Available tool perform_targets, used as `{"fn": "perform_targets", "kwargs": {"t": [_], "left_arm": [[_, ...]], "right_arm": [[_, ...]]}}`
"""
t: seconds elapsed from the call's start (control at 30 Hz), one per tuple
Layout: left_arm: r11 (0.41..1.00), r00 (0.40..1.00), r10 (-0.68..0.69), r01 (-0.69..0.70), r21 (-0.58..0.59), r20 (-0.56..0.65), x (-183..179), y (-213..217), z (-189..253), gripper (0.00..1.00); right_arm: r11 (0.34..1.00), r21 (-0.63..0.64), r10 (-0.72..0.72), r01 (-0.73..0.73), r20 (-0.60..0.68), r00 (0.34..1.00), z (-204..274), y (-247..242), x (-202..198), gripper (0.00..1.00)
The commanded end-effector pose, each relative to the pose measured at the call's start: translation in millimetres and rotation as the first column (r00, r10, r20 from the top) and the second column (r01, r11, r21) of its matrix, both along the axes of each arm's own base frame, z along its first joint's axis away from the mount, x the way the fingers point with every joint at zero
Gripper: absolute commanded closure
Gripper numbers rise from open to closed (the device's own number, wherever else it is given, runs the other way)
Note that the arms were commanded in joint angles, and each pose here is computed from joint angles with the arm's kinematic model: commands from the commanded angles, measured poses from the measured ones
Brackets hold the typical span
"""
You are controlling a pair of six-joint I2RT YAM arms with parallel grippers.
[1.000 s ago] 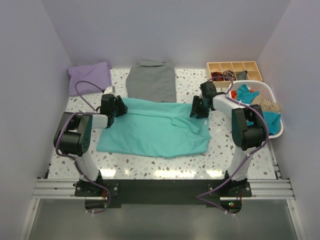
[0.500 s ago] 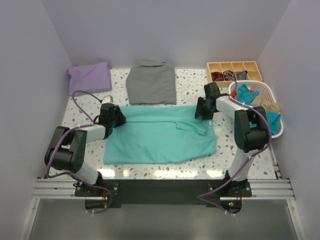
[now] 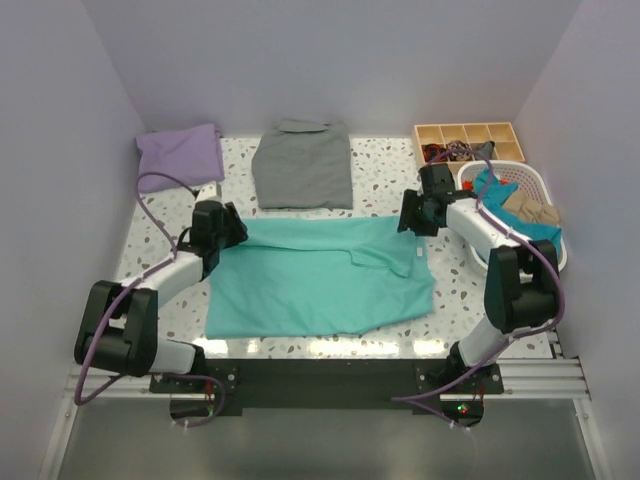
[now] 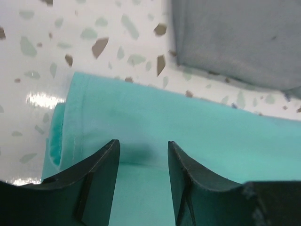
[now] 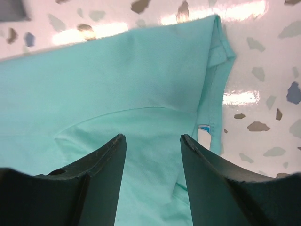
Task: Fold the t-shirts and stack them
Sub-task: Fold the tshirt
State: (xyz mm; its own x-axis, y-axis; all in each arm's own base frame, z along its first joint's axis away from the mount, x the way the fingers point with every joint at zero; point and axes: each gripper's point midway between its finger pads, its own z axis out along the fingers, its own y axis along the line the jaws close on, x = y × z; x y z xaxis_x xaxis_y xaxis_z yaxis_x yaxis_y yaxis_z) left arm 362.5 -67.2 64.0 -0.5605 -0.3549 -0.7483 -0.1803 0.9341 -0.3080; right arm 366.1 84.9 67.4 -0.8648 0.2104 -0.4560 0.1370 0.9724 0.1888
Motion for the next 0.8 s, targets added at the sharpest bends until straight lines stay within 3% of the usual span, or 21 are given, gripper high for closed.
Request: {"fn": "perform_targets", "kwargs": {"t": [0.0,0.23,0.47,0.63,0.77], "left_arm": [[0.999,0.973,-0.041,0.040,0.012,0.227,37.6,-6.6,72.9,0.49],[0.995,0.987,-0.089,0.093,-0.024,0.132,46.1,-21.8,39.7,0.52],[0.998,0.996,-0.064,0.064,-0.006,0.065,24.7,-12.7,31.5,0.54],[0.993,0.995,0.101,-0.100,0.058,-0.004,-1.8,20.2,32.6,0.56],[0.974,0.978,0.205,-0.207,0.092,0.034,-13.9,41.1,48.1,0.55]], "right_arm": [[0.999,0.012,0.033,-0.035,0.122,0.992,43.5,3.5,22.3,0.45],[0.997,0.047,0.053,-0.056,0.068,0.996,23.4,12.3,21.0,0.46],[0.996,0.063,0.056,-0.058,0.034,0.998,9.7,14.0,12.6,0.46],[0.996,0.068,0.055,-0.056,0.018,0.998,4.3,14.6,7.2,0.46],[0.995,0.076,0.057,-0.059,0.026,0.998,7.5,16.1,7.5,0.45]]}}
